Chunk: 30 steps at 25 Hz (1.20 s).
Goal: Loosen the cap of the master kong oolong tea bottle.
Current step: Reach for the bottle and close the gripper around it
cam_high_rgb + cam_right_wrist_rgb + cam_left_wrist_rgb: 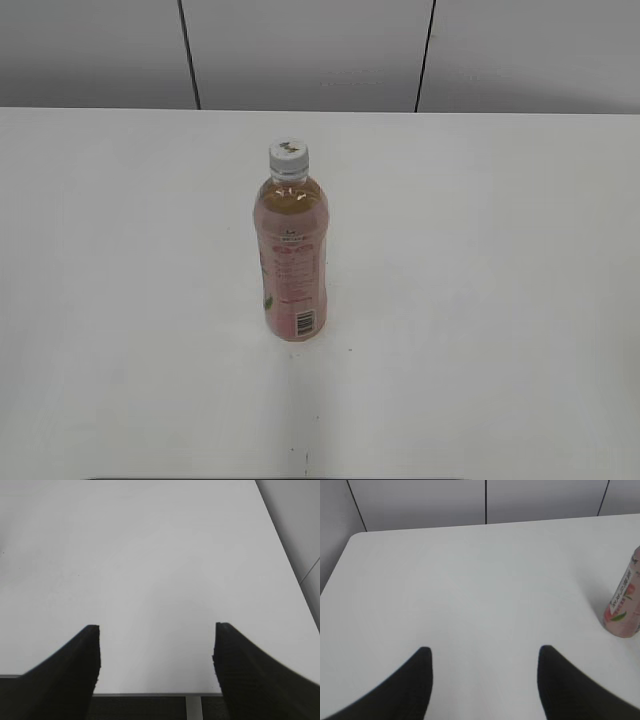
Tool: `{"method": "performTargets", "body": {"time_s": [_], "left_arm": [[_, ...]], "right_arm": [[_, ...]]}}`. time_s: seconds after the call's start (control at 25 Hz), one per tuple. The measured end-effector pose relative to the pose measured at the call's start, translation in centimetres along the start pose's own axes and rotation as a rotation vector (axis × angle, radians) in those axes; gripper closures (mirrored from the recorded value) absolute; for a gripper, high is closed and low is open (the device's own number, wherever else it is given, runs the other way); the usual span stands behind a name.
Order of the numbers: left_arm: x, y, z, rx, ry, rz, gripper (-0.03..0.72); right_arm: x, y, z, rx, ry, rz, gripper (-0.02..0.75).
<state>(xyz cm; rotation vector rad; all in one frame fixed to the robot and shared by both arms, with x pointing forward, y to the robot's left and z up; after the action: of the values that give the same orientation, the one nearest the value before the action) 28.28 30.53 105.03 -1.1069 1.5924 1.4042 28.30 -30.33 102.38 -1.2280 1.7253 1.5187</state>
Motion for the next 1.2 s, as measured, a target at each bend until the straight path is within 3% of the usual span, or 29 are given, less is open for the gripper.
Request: {"method": "performTargets", "body": {"time_s": [0.56, 0.84, 1.2], "left_arm": [[0.0, 0.0, 0.0, -0.001, -0.001, -0.001, 0.282], [-0.7, -1.1, -0.2, -0.007, -0.005, 0.037, 0.282], [-5.7, -3.6, -1.5, 0.044, -0.004, -0.145, 0.286]], "right_arm": [[0.0, 0.0, 0.0, 0.0, 0.0, -0.002, 0.204], [-2.5, 0.0, -0.5, 0.02, 0.001, -0.112, 0.204], [-5.5, -1.6, -0.9, 0.027, 0.009, -0.175, 0.204]]}}
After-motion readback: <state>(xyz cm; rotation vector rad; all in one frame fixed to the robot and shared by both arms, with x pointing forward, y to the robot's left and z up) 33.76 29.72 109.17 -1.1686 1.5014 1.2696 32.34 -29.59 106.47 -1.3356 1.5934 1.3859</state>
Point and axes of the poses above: a point on each arm's last joint axis where the gripper is mounted, y pointing back along that axis away from the gripper, z along the wrist's bending axis when the last joint is at zero, x = y × z, the point moved 6 cm from there along -y, pointing out along that axis toward the gripper, and after that the axes turned 10 degrees about y, right-handed, at the moved point
